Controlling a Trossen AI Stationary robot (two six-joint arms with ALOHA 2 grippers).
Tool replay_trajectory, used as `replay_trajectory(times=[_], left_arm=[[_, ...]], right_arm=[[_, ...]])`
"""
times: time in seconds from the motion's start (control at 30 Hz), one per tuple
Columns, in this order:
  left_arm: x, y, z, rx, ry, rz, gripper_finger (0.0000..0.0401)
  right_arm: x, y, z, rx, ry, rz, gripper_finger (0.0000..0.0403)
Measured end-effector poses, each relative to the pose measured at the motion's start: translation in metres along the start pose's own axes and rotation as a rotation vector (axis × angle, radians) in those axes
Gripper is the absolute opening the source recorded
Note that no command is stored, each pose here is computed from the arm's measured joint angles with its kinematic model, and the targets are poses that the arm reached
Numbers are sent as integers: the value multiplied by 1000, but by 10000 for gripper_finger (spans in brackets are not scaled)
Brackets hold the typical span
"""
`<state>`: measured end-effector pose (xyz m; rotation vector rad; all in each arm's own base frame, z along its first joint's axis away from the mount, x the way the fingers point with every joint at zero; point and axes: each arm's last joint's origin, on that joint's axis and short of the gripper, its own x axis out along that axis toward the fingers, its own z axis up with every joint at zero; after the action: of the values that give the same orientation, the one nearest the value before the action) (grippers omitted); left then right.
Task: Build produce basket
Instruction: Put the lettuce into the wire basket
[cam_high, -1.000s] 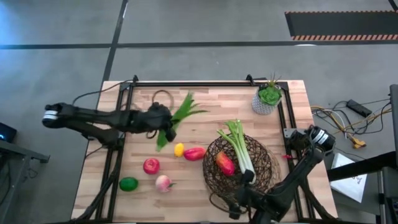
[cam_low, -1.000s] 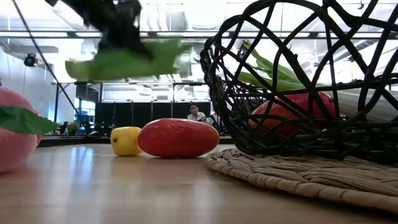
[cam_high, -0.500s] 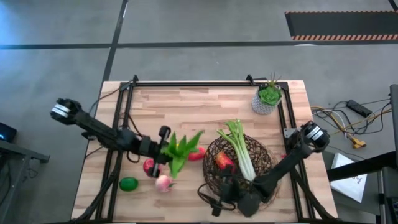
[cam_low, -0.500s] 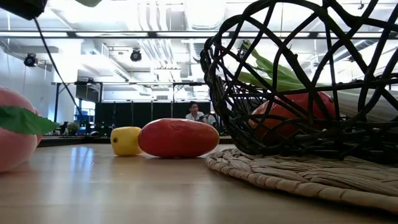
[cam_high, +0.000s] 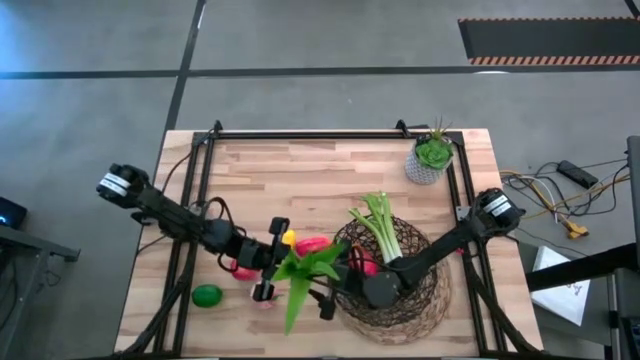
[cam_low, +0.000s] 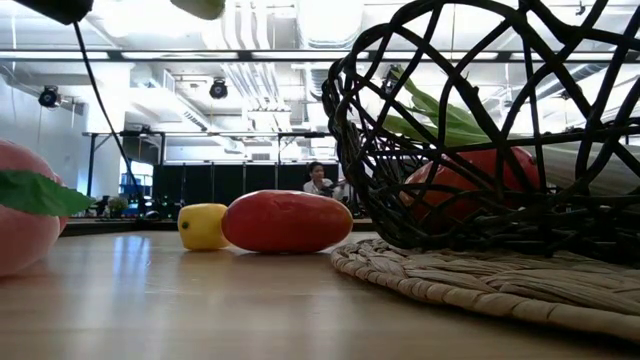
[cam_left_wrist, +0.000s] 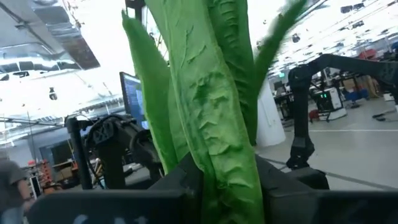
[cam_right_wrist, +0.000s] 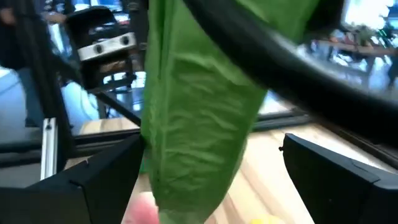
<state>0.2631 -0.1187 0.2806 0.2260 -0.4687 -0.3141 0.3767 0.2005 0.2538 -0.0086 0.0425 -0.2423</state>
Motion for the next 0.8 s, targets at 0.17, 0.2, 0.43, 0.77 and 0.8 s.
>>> replay_trajectory(times=[0.17, 0.2, 0.43, 0.77, 0.8], left_arm=[[0, -1, -2, 1, 9, -5, 39], [0, -1, -2, 11, 13, -7, 44], [-3, -1, -4, 90, 149, -26, 155], [-42, 5, 27, 206, 562, 401, 272], [-47, 4, 29, 196, 587, 441, 273]], right_arm=[[4, -2, 4, -14, -34, 59, 341], [4, -3, 4, -25, -32, 56, 328], [2, -2, 1, -96, 5, 1, 193], [-43, -2, 34, -50, 367, -192, 40], [-49, -6, 38, -11, 422, -212, 38]])
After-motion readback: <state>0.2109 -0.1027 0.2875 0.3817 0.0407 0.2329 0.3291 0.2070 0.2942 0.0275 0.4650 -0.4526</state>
